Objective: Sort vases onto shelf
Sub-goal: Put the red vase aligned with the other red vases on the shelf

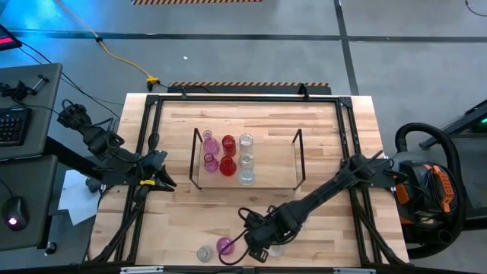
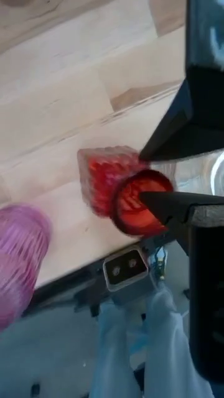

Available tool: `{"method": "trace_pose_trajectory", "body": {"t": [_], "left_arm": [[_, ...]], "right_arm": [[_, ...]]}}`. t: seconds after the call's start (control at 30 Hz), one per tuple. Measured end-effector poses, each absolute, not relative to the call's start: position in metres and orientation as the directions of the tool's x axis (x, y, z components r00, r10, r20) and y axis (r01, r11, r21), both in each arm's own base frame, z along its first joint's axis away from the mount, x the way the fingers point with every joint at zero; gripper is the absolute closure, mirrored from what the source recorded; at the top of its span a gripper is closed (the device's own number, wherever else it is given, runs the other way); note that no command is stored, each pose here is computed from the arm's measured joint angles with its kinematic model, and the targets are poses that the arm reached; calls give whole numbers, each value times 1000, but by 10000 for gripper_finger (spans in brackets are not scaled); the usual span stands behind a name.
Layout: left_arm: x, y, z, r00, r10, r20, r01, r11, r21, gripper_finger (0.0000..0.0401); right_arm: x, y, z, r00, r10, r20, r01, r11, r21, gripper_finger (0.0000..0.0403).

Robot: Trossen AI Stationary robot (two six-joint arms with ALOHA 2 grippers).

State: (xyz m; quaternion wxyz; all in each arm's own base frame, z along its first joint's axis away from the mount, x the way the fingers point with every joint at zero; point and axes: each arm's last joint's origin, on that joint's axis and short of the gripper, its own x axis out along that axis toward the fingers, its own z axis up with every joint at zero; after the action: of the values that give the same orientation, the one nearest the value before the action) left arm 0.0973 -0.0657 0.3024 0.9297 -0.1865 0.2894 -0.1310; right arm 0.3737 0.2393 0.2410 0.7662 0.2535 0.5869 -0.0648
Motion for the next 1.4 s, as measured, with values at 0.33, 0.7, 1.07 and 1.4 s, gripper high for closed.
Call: {"method": "trace_pose_trajectory", "body": {"t": [0.33,0.7,1.07,1.4], "left_arm": [[98,-65,302,805,-338,-487,122,899,-421,325],[98,-65,302,808,-332,-487,118,901,-418,325],[98,-65,302,808,-332,-487,117,901,-418,325],[98,-65,302,808,-331,-487,117,901,-418,325]], "right_arm": [[379,236,240,300,233,-925,392,854,343,334],[380,231,234,291,226,-929,383,863,330,334],[384,222,222,278,254,-926,367,863,347,344],[390,215,223,304,256,-918,327,877,352,393]]}}
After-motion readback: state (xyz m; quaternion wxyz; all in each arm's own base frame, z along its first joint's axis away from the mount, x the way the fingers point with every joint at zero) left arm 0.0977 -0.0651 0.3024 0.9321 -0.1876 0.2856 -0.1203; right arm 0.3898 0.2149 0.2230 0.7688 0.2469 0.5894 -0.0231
